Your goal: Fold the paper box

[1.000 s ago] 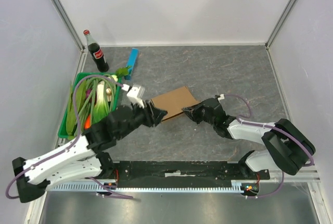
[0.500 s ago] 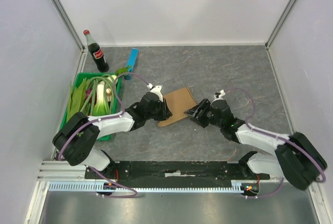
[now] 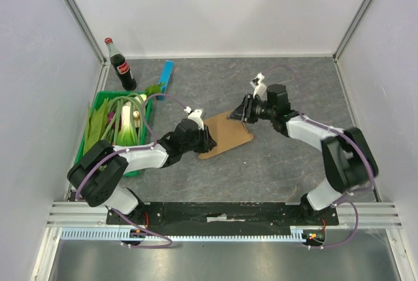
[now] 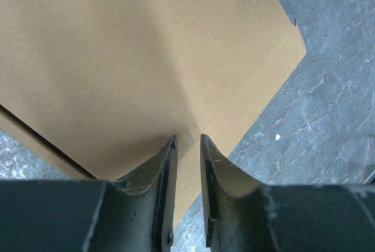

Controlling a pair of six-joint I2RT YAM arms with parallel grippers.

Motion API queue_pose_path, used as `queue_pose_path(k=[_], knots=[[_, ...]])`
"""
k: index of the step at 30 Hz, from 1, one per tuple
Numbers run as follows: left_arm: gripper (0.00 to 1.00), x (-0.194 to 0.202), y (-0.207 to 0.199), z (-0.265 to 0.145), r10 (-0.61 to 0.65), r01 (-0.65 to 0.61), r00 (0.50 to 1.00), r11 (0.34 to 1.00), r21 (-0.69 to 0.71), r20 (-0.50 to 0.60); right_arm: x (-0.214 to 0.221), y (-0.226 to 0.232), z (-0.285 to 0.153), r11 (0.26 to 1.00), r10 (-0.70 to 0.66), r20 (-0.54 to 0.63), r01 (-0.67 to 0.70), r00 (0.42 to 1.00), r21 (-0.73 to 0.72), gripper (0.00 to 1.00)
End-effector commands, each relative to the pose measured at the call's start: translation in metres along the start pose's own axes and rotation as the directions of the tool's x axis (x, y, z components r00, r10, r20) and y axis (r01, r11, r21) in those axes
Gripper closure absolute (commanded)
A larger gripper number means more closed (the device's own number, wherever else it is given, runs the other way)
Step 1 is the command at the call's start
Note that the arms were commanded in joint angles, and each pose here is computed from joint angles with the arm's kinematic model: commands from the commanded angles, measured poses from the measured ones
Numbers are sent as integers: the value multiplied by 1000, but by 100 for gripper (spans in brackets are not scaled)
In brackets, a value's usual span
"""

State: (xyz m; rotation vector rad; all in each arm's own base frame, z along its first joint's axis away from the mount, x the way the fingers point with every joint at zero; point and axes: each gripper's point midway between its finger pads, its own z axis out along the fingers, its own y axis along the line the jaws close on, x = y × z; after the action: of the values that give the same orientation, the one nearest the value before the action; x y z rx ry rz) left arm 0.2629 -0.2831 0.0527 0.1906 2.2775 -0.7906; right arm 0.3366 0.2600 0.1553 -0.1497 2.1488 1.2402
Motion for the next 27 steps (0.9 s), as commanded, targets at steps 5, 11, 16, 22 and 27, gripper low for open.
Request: queue_pose_path(k=[5,11,16,22,27], knots=[[71,8,10,2,69,-71,996,997,-32,-64,68,-45,12,997,5,-101,-13,995,-81,66],[70,14,23,1,73,-78,994,995,-58,-77,78,-70,6,997,55,-87,-59,995,-41,65],[69,8,23,-2,100,-103,993,993,-51,-69,36,-52,-13,999,-36,-2,36,999,6,52],[68,2,21,-1,106,-109,992,993,-36,-62,66,-85,-8,998,-4,-60,7,998,62,51],[67,2,20,0,110,-112,992,993,-31,-61,87,-98,-11,996,51,-44,-47,998,81,51]])
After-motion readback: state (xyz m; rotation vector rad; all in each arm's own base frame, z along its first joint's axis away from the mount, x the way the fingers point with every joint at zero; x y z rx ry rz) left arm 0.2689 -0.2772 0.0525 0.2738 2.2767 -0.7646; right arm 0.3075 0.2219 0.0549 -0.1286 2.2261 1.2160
